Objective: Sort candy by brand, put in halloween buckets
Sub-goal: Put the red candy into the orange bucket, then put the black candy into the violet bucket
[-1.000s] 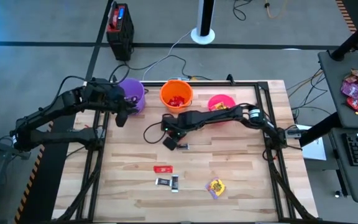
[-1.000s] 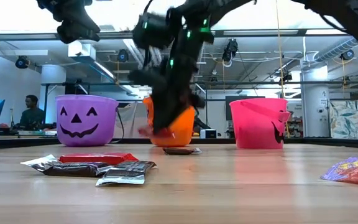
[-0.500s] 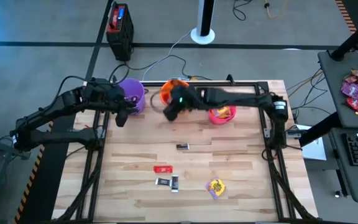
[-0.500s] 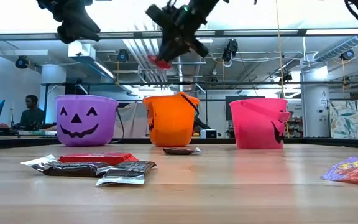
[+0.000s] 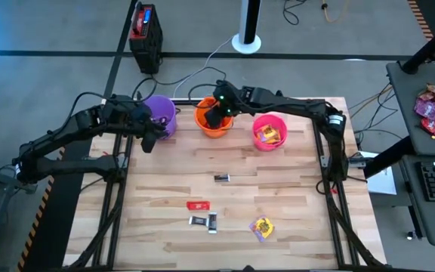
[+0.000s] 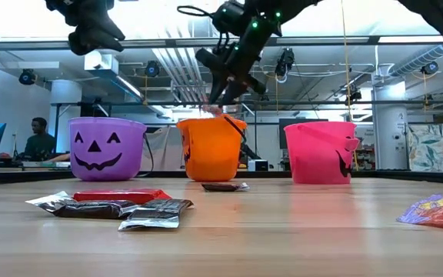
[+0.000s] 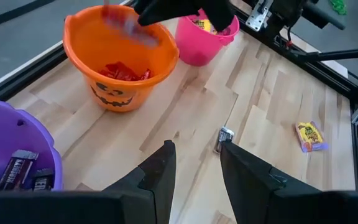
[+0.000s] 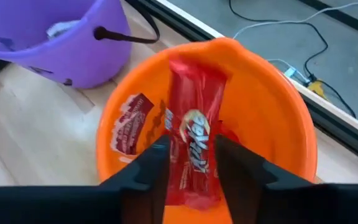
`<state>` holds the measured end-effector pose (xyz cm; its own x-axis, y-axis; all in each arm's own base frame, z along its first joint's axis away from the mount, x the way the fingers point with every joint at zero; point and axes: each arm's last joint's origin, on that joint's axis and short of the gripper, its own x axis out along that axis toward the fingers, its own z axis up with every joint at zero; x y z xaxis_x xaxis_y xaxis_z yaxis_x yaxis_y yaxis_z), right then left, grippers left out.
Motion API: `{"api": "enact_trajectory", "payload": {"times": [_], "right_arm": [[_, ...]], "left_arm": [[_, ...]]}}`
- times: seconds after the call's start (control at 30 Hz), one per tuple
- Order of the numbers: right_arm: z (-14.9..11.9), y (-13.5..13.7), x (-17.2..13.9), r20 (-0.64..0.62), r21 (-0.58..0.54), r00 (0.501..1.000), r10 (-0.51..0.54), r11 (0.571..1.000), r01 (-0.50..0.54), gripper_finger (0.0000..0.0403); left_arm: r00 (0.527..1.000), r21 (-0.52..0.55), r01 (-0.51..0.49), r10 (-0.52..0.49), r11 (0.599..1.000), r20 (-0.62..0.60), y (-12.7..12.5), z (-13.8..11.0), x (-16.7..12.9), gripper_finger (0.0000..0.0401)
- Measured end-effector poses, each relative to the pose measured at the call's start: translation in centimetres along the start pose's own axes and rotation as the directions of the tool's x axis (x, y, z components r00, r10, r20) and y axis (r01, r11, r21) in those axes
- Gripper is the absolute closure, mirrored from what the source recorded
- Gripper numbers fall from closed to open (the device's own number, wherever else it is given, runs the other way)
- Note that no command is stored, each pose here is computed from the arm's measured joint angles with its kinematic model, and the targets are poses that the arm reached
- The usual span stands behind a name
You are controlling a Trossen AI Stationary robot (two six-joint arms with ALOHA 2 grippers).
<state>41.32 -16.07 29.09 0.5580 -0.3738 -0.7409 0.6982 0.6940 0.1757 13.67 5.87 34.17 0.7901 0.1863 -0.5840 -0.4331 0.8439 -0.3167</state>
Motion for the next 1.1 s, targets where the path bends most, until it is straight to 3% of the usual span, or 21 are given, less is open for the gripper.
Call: {"api": "enact_trajectory", "payload": {"times": [0.3,0.37,0.43,0.5,0.6,0.73,0.87,0.97,1.1], "right_arm": [[-0.7,-0.2,0.0,-0.079,0.002,0.997,-0.005,1.0,0.006,0.0211],[-1.0,0.5,-1.1,-0.087,-0.044,0.996,0.004,0.999,-0.008,0.0204],[-1.3,1.8,-3.2,-0.09,-0.126,0.993,0.075,0.988,-0.086,0.0203],[-1.8,3.4,-5.3,-0.117,-0.223,0.977,0.176,0.955,-0.198,0.0205],[-3.7,5.8,-7.7,-0.207,-0.382,0.936,0.286,0.857,-0.346,0.0211],[-7.4,8.5,-9.2,-0.314,-0.561,0.9,0.303,0.705,-0.433,0.0218],[-11.9,10.2,-8.4,-0.375,-0.66,0.895,0.242,0.608,-0.441,0.0222],[-15.3,10.3,-6.2,-0.364,-0.695,0.91,0.197,0.593,-0.407,0.0222],[-18.2,9.7,-3.2,-0.3,-0.653,0.923,0.239,0.654,-0.382,0.0217]], "left_arm": [[0.999,0.021,0.02,-0.019,1.0,-0.042,-0.4,-0.5,0.2,0.029],[0.997,0.03,0.032,-0.03,0.999,-0.067,-0.7,-0.7,0.3,0.029],[0.995,0.041,0.045,-0.041,0.998,-0.088,-0.9,-0.9,0.4,0.029],[0.993,0.05,0.06,-0.054,0.997,-0.101,-1.2,-1.0,0.6,0.029],[0.992,0.07,0.082,-0.074,0.994,-0.106,-1.6,-1.1,0.7,0.029],[0.991,0.089,0.099,-0.091,0.991,-0.093,-1.9,-1.0,0.8,0.029],[0.997,0.097,0.055,-0.05,0.994,-0.059,-1.9,-0.8,0.8,0.029],[0.999,0.106,-0.042,0.044,0.994,-0.017,-1.6,-0.6,0.9,0.029],[0.997,0.104,-0.077,0.078,0.992,-0.01,-1.5,-0.5,1.0,0.029]]}}
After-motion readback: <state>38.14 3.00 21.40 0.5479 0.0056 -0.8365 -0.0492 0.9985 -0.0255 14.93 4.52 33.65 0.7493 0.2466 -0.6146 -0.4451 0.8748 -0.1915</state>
